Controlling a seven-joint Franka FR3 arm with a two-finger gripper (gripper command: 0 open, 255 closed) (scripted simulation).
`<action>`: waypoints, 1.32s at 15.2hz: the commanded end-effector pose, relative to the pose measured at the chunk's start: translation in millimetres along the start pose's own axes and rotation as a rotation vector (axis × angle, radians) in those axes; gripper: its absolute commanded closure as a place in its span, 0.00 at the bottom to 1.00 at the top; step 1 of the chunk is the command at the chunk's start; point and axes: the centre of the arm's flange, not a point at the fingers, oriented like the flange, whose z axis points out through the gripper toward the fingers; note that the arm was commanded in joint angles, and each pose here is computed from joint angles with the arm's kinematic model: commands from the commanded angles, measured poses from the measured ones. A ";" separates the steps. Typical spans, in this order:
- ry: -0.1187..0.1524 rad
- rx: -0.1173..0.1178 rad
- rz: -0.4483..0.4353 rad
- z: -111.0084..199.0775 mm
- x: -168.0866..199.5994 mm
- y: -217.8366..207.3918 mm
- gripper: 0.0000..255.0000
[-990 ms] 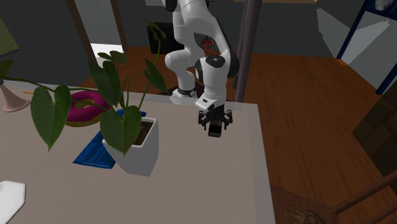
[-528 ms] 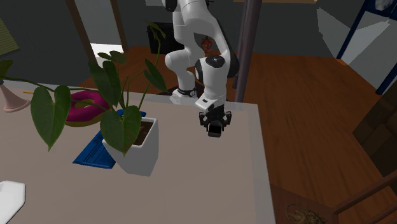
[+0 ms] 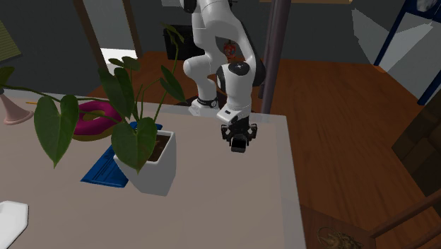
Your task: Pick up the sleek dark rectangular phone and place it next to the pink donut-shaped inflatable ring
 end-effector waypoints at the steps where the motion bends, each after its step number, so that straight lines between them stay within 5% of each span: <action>1: -0.002 -0.001 -0.001 0.9 -0.4 -0.3 1.00; 20: -0.002 -0.001 -0.001 -99.2 -2.9 -6.1 1.00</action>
